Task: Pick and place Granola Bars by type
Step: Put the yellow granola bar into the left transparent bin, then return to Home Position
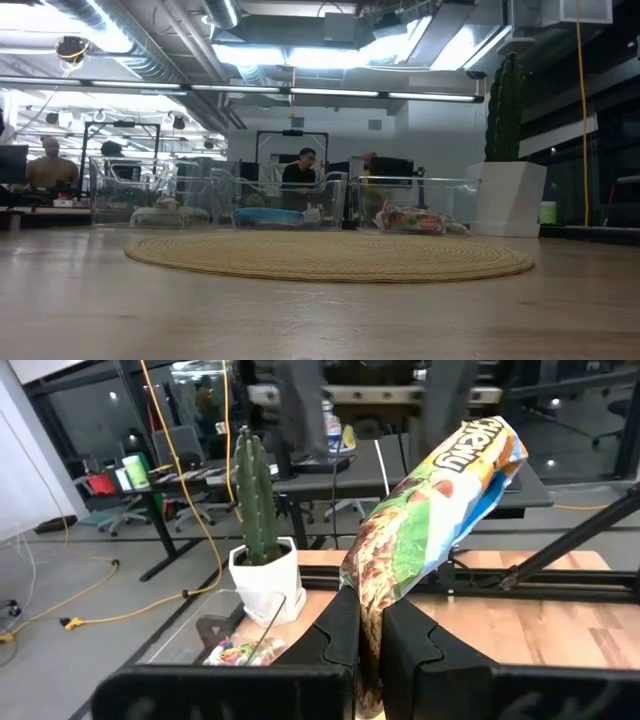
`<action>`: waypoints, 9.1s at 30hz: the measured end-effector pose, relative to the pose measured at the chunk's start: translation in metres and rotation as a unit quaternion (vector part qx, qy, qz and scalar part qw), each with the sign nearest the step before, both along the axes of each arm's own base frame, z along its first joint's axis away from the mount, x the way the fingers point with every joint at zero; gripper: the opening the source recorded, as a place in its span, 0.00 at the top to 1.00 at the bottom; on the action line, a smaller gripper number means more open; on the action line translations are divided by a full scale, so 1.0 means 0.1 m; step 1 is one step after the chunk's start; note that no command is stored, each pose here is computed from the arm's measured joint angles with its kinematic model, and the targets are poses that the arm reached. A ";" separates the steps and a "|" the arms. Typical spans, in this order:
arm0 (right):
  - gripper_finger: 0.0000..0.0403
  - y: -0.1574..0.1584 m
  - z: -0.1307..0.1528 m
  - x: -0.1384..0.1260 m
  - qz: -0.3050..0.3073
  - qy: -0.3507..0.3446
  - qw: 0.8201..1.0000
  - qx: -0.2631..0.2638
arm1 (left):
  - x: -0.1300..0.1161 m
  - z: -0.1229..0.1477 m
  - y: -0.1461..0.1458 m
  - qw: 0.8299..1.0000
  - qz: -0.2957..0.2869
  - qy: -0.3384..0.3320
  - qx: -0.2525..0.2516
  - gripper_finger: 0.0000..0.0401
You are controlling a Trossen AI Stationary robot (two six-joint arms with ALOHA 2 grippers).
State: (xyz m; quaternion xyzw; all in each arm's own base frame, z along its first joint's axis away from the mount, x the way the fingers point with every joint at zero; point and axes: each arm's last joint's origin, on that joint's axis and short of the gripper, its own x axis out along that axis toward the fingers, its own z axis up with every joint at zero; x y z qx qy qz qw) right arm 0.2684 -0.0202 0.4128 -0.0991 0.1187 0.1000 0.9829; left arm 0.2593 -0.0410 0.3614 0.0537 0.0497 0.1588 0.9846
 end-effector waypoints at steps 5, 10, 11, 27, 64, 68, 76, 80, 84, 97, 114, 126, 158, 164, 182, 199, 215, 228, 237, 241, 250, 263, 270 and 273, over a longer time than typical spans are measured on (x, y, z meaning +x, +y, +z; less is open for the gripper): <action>0.32 0.07 -0.06 0.06 0.023 0.017 1.000 0.010 | 0.01 0.00 0.05 1.000 0.000 -0.001 -0.004 0.99; 0.32 0.11 -0.03 0.13 0.024 -0.014 1.000 0.008 | 0.02 0.00 0.10 1.000 0.002 -0.001 -0.006 0.99; 0.32 0.11 -0.04 0.14 0.024 -0.014 1.000 0.009 | 0.02 0.00 0.10 1.000 0.003 -0.001 -0.006 0.99; 0.32 0.12 -0.10 0.24 0.034 -0.006 0.999 0.022 | 0.03 0.00 0.25 1.000 0.030 -0.002 -0.007 0.99; 0.48 0.12 -0.09 0.25 -0.013 -0.007 0.999 0.035 | 0.21 -0.06 0.27 0.999 0.021 -0.024 -0.018 0.99; 0.57 0.12 -0.09 0.25 -0.014 -0.007 0.999 0.035 | 0.21 -0.07 0.27 0.999 0.022 -0.022 -0.018 0.99; 0.76 0.12 -0.10 0.25 -0.016 -0.006 0.999 0.035 | 0.21 -0.09 0.27 0.999 0.026 -0.009 -0.021 0.98; 0.84 0.12 -0.10 0.25 -0.015 -0.006 0.999 0.035 | 0.21 -0.10 0.27 0.999 0.019 -0.009 -0.024 0.96; 0.89 0.13 -0.10 0.25 -0.011 -0.006 0.999 0.036 | 0.21 -0.10 0.26 1.000 0.000 -0.006 -0.027 0.91; 0.92 0.13 -0.10 0.25 -0.012 -0.002 0.999 0.036 | -0.17 -0.06 0.17 0.994 -0.029 0.061 -0.084 0.75; 0.91 -0.06 -0.16 0.36 -0.039 -0.011 0.999 0.034 | -0.85 0.28 0.18 0.996 0.021 -0.010 -0.086 0.74; 0.91 -0.23 -0.24 0.59 -0.029 -0.048 0.997 0.043 | -0.76 0.24 0.27 0.998 0.049 0.024 -0.020 0.73; 0.89 -0.29 -0.27 0.62 -0.037 -0.049 0.997 0.050 | 0.08 0.09 0.59 0.999 -0.028 0.019 -0.017 0.50; 0.90 -0.30 -0.26 0.62 -0.039 -0.052 0.997 0.049 | 0.09 0.19 0.59 0.999 -0.030 0.024 -0.007 0.72; 0.90 -0.22 -0.05 0.57 0.039 -0.047 0.997 0.050 | 0.08 0.28 0.58 0.999 -0.037 0.018 0.005 0.96; 0.55 -0.19 -0.01 0.43 0.003 0.064 0.998 0.010 | -0.08 0.65 0.63 0.993 0.040 0.078 0.079 0.96; 0.53 -0.20 -0.14 0.37 -0.021 0.136 0.990 0.006 | -0.92 0.87 0.84 0.961 0.156 0.224 0.034 0.96; 0.53 -0.20 -0.14 0.37 -0.014 0.133 0.991 -0.013 | -1.31 -0.19 1.18 0.924 0.288 0.240 -0.078 0.96; 0.53 -0.20 -0.16 0.36 -0.024 0.151 0.988 0.014 | -1.28 -0.90 1.44 0.908 0.310 0.237 -0.151 0.96; 0.53 -0.18 -0.19 0.34 -0.026 0.172 0.984 0.025 | -1.33 -1.07 1.49 0.891 0.339 0.246 -0.177 0.95; 0.53 -0.16 -0.22 0.32 -0.025 0.188 0.981 0.029 | -1.38 -1.15 1.52 0.882 0.348 0.246 -0.202 0.78; 0.53 -0.16 -0.23 0.32 -0.019 0.189 0.982 0.017 | -1.44 -0.91 1.41 0.913 0.277 0.178 -0.241 0.53; 0.53 -0.16 -0.28 0.27 -0.019 0.228 0.973 0.022 | -1.50 -0.39 1.19 0.951 0.159 0.060 -0.260 0.54; 0.53 -0.16 -0.33 0.25 -0.026 0.251 0.967 0.022 | -1.48 -0.20 1.05 0.963 0.053 0.005 -0.266 0.54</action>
